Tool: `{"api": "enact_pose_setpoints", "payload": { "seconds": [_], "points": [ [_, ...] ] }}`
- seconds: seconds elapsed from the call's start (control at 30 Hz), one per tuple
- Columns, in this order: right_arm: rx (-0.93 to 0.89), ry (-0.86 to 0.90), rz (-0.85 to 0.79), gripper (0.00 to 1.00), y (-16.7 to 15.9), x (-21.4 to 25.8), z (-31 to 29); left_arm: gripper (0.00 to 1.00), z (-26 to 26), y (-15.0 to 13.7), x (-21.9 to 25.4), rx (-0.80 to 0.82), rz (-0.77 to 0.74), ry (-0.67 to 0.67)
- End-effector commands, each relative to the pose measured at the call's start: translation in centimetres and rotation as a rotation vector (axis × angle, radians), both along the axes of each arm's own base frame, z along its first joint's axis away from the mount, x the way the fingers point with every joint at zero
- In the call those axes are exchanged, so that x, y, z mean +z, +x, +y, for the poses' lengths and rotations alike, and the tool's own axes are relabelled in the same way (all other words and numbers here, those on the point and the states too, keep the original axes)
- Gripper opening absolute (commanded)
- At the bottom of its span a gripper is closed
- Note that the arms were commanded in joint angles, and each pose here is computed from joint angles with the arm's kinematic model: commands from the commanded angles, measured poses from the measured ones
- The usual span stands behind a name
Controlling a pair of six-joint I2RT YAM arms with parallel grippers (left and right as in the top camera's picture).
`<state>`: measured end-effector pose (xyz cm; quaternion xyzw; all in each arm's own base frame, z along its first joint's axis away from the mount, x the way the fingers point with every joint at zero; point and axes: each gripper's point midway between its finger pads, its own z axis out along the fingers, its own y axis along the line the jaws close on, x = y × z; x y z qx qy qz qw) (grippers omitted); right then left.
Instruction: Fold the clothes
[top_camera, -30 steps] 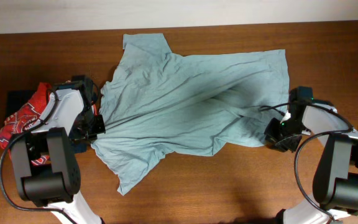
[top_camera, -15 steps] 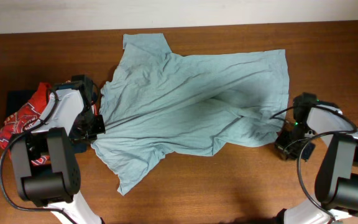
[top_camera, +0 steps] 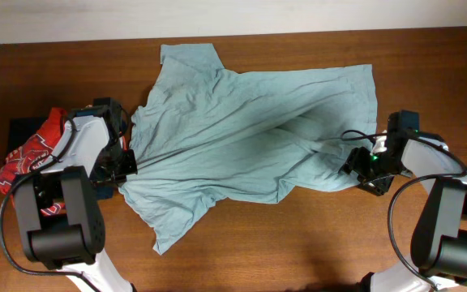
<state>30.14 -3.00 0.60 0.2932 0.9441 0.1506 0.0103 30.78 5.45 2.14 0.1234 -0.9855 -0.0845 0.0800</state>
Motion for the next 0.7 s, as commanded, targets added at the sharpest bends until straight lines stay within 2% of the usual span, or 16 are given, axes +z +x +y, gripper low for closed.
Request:
{"api": "enact_pose_setpoints", "payload": {
  "seconds": [0.0,0.17,0.23,0.37,0.47,0.67],
  "points": [
    [-0.060,-0.027,0.014,0.52,0.0,-0.1,-0.6,0.00,0.7,1.0,1.1,-0.008,-0.046,0.020],
    [-0.072,-0.062,0.038,0.15,-0.6,-0.5,-1.1,0.00,0.7,1.0,1.1,-0.008,-0.046,0.020],
    [-0.073,-0.091,0.057,0.04,-1.1,-0.7,-1.6,0.00,0.7,1.0,1.1,-0.008,-0.046,0.020],
    [-0.070,-0.188,0.145,0.04,-3.0,-0.8,-3.1,0.00,0.7,1.0,1.1,-0.008,-0.046,0.020],
    [-0.052,-0.364,0.310,0.04,-6.5,0.2,-5.8,0.01,0.7,1.0,1.1,-0.016,-0.044,0.019],
    [-0.168,-0.538,0.489,0.04,-10.2,2.2,-8.1,0.00,0.7,1.2,1.4,-0.019,-0.049,0.019]
  ]
}}
